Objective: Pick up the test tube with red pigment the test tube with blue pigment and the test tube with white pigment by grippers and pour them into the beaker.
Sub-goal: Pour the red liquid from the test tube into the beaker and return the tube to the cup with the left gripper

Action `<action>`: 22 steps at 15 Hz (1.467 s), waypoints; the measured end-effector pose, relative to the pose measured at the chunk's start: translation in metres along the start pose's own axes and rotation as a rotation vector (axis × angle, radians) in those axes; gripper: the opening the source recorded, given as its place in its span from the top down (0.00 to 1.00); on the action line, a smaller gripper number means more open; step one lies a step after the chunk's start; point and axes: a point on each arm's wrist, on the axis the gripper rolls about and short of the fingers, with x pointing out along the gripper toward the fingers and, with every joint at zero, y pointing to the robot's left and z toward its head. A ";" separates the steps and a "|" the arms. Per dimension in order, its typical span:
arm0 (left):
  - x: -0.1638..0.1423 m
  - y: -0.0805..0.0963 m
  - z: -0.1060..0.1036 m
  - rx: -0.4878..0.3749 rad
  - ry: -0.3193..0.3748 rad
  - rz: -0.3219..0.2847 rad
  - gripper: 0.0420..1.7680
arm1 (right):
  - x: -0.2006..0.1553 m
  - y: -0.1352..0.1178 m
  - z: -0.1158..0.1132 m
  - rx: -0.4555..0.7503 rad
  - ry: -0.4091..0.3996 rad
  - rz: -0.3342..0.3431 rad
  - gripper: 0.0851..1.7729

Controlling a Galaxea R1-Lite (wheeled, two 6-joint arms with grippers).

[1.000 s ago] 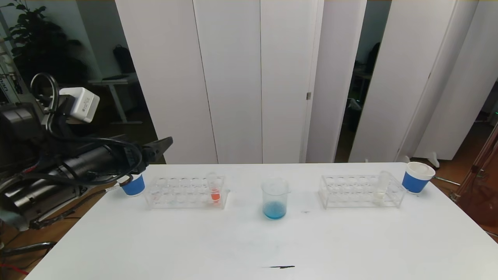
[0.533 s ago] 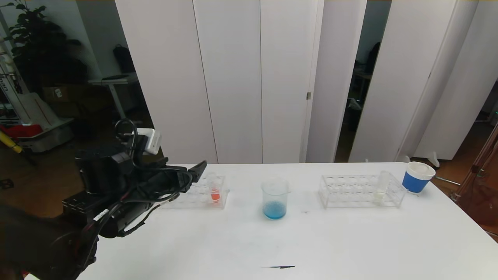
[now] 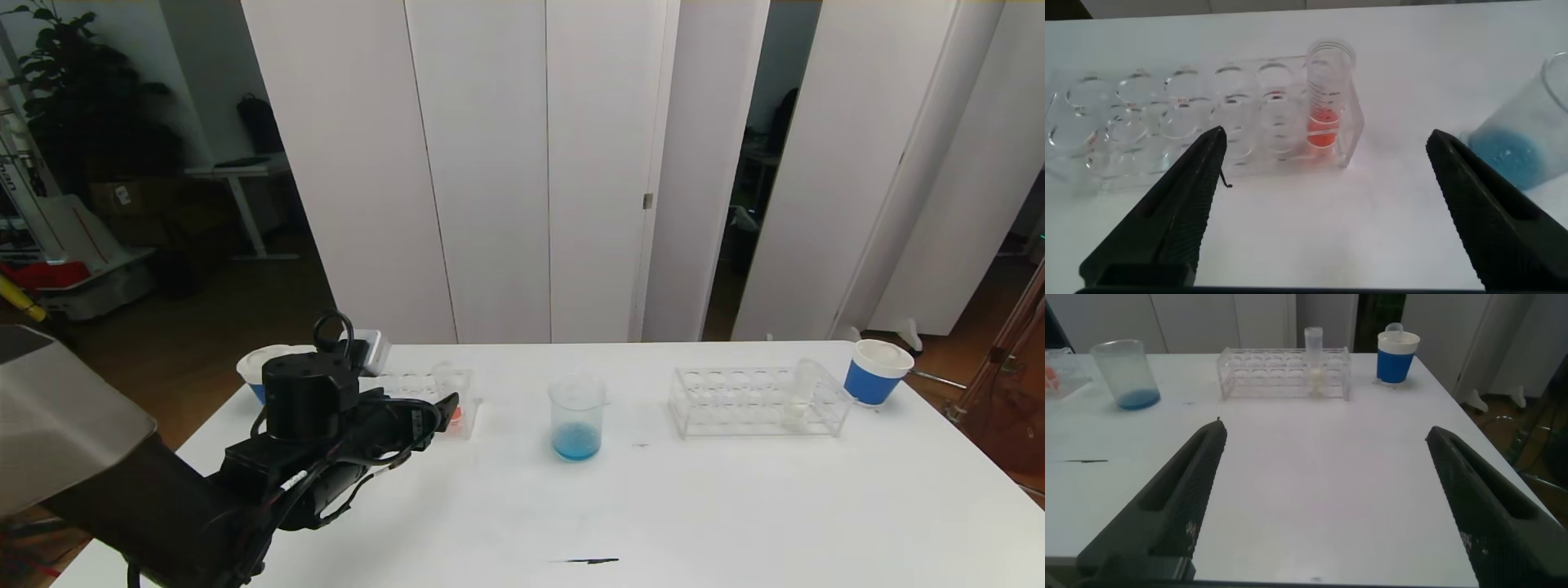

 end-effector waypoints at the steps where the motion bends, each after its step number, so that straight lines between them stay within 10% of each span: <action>1: 0.005 -0.001 -0.003 -0.005 -0.008 0.006 0.01 | 0.000 0.000 0.000 0.000 0.000 0.000 0.01; 22: 0.100 -0.008 -0.027 -0.123 -0.110 0.247 0.01 | 0.000 0.000 0.000 0.000 0.000 0.000 0.01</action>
